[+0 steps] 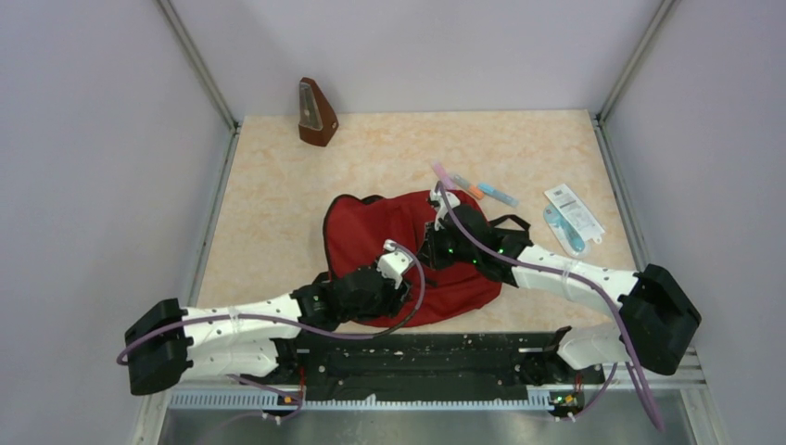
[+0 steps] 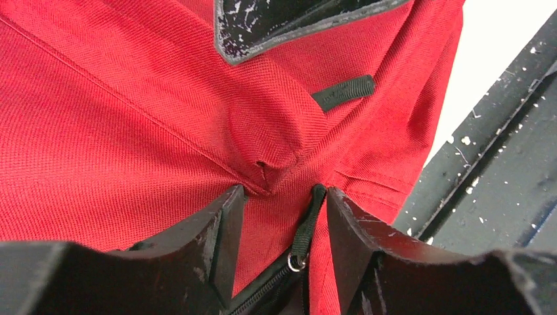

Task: Pack the student bag
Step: Adjust the student bag at the center of the board.

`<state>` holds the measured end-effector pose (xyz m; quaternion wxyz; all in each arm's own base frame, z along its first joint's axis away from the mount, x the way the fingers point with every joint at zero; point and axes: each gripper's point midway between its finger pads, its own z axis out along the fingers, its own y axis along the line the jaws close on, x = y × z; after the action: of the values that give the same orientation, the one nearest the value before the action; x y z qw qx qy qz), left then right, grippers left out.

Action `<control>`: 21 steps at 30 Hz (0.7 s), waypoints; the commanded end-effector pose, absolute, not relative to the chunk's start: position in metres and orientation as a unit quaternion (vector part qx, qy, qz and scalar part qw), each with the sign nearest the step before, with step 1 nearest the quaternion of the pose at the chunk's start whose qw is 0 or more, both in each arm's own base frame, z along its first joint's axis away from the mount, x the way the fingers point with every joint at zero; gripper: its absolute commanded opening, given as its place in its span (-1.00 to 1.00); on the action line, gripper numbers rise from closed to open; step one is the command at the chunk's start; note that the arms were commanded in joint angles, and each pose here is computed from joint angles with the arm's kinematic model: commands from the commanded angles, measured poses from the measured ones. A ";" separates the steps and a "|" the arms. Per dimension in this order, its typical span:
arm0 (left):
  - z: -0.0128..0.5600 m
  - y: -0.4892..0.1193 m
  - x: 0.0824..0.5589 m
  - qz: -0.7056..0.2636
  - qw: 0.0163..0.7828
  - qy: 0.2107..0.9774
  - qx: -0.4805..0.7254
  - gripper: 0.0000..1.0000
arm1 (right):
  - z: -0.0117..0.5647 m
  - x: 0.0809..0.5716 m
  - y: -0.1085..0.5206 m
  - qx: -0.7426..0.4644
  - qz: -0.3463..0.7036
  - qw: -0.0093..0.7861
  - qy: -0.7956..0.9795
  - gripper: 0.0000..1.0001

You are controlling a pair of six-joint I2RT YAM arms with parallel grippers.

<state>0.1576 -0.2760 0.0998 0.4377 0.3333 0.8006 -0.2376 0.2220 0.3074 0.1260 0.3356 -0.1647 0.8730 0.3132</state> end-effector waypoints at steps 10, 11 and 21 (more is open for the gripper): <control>0.095 -0.299 0.156 -0.225 0.458 0.783 0.356 0.01 | 0.133 0.230 0.320 -0.162 0.324 0.348 0.865 -1.00; 0.093 -0.298 0.156 -0.223 0.457 0.785 0.354 0.01 | 0.133 0.229 0.321 -0.162 0.325 0.347 0.865 -1.00; 0.093 -0.306 0.141 -0.230 0.455 0.782 0.358 -0.15 | 0.125 0.232 0.316 -0.152 0.308 0.345 0.873 -1.00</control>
<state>0.1519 -0.2854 0.0789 0.4460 0.3596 0.7971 -0.1911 0.2222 0.3091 0.1154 0.3238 -0.1624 0.8796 0.3084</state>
